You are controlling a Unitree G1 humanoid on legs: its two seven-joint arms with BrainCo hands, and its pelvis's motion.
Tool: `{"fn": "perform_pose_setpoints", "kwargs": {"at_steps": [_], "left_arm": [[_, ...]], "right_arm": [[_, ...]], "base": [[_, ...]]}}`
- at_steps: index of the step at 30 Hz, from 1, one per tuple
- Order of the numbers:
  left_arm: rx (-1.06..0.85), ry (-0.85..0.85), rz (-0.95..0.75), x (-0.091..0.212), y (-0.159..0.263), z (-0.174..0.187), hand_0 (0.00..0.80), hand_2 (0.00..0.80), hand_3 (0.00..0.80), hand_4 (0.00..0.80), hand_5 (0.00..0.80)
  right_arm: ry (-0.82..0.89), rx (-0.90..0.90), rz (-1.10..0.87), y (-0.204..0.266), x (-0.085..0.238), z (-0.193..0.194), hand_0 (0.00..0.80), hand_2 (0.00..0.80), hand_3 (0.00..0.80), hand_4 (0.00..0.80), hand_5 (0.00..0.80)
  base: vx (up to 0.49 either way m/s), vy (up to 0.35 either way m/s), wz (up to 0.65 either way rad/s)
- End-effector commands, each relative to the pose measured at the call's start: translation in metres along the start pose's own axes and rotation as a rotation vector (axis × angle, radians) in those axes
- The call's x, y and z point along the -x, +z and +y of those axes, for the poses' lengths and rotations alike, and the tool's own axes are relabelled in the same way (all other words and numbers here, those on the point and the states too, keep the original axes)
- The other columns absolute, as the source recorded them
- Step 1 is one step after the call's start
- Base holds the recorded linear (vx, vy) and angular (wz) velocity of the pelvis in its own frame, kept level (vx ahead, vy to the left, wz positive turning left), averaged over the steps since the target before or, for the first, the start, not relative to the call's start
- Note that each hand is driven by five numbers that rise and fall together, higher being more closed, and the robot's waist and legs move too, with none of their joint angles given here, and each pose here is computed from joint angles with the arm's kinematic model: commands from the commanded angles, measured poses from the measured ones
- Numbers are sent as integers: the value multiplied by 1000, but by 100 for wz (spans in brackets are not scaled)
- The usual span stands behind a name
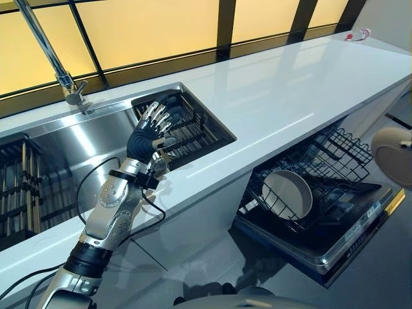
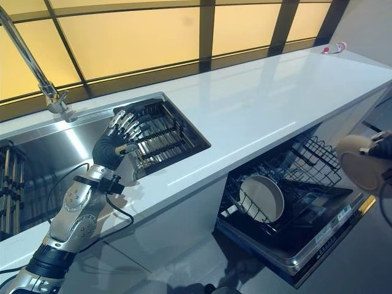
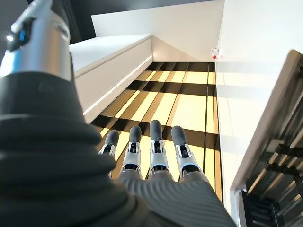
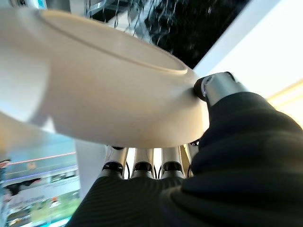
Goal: Take plates into dishwasher
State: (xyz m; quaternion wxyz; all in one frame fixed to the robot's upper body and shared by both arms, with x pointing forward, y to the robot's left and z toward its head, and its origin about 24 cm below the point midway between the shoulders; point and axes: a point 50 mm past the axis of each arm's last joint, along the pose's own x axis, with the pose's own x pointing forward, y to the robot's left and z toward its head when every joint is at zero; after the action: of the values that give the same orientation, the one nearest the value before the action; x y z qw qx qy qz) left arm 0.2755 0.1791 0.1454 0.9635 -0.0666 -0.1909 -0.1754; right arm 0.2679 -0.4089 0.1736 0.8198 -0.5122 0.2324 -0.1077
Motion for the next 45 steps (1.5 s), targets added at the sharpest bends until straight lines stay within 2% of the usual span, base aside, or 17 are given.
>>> {"fn": "perform_pose_setpoints", "kwargs": {"at_steps": [1, 15, 27, 33, 45], "left_arm": [[-34, -67, -66, -10, 15, -8, 0, 0, 0, 0, 0], [-34, -94, -81, -16, 19, -14, 0, 0, 0, 0, 0], [-61, -116, -143, -22, 30, -16, 0, 0, 0, 0, 0], [-71, -125, -156, -23, 30, -19, 0, 0, 0, 0, 0], [-85, -130, -217, -30, 41, -22, 0, 0, 0, 0, 0]], "right_arm": [[-157, 44, -13, 9, -2, -26, 800, 800, 800, 800, 800], [-173, 46, 21, 9, -23, 26, 800, 800, 800, 800, 800], [-215, 59, 35, 15, -34, 33, 800, 800, 800, 800, 800], [-281, 97, 47, 12, -35, 28, 800, 800, 800, 800, 800], [-396, 88, 76, 15, -35, -7, 800, 800, 800, 800, 800]], "base": [[-6, -60, 5], [-11, -45, 10], [-46, -33, 6], [-26, -31, 4], [-32, -32, 4]]}}
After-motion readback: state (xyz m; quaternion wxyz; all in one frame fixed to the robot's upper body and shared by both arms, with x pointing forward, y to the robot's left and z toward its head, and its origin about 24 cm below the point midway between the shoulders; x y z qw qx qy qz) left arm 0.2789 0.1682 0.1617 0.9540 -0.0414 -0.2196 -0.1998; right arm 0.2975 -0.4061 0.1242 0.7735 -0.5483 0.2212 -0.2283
